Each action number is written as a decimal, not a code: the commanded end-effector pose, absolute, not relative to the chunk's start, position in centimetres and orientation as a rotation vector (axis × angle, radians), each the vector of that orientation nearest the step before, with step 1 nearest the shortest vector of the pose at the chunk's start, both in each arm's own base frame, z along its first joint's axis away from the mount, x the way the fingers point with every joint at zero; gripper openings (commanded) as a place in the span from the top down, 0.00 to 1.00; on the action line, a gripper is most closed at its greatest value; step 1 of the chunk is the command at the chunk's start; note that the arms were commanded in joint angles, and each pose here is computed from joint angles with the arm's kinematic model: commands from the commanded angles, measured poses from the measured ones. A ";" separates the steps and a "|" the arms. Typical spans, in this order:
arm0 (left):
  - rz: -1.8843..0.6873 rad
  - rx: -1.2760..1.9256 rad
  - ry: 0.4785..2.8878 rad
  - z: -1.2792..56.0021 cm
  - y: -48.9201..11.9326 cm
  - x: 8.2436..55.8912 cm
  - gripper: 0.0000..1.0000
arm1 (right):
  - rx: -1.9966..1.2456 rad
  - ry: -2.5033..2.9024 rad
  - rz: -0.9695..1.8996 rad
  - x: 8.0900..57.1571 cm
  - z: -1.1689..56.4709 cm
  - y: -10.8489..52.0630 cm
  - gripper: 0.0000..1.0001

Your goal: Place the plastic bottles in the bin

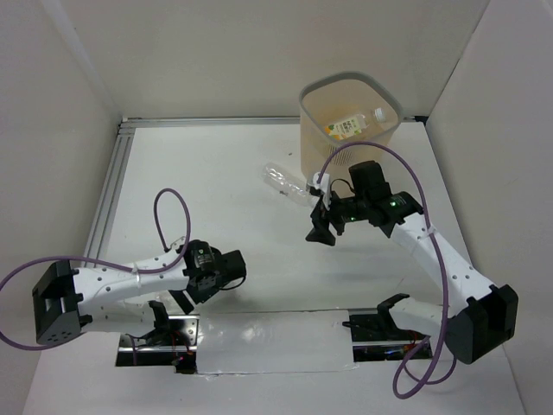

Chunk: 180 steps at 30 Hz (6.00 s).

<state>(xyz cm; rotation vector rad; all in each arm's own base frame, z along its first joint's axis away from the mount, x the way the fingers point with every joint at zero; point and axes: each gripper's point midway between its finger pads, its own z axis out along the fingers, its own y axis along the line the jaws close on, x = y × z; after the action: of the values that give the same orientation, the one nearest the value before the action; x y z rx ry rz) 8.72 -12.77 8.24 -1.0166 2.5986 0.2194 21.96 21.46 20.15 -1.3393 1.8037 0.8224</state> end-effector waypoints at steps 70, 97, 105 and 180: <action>-0.115 -1.992 1.895 3.8 -12.4 16.9 0.78 | -1.267 1.874 0.869 22.8 15.6 16.8 0.24; -0.371 -0.900 1.974 30.6 -8.9 21.1 0.01 | -1.933 1.186 0.711 19.9 10.0 29.6 0.01; -0.526 -0.786 1.854 34.4 -6.9 19.1 0.01 | -1.922 1.192 0.585 23.1 9.6 40.2 0.01; -1.092 0.053 1.435 45.9 -16.1 15.3 0.01 | -1.525 1.397 0.462 35.4 26.8 40.0 1.00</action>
<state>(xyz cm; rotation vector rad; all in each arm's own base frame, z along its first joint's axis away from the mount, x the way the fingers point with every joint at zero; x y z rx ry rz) 16.59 -13.50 41.92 -0.1428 1.5876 -0.9665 34.43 41.62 19.69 -1.6220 1.4755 0.5150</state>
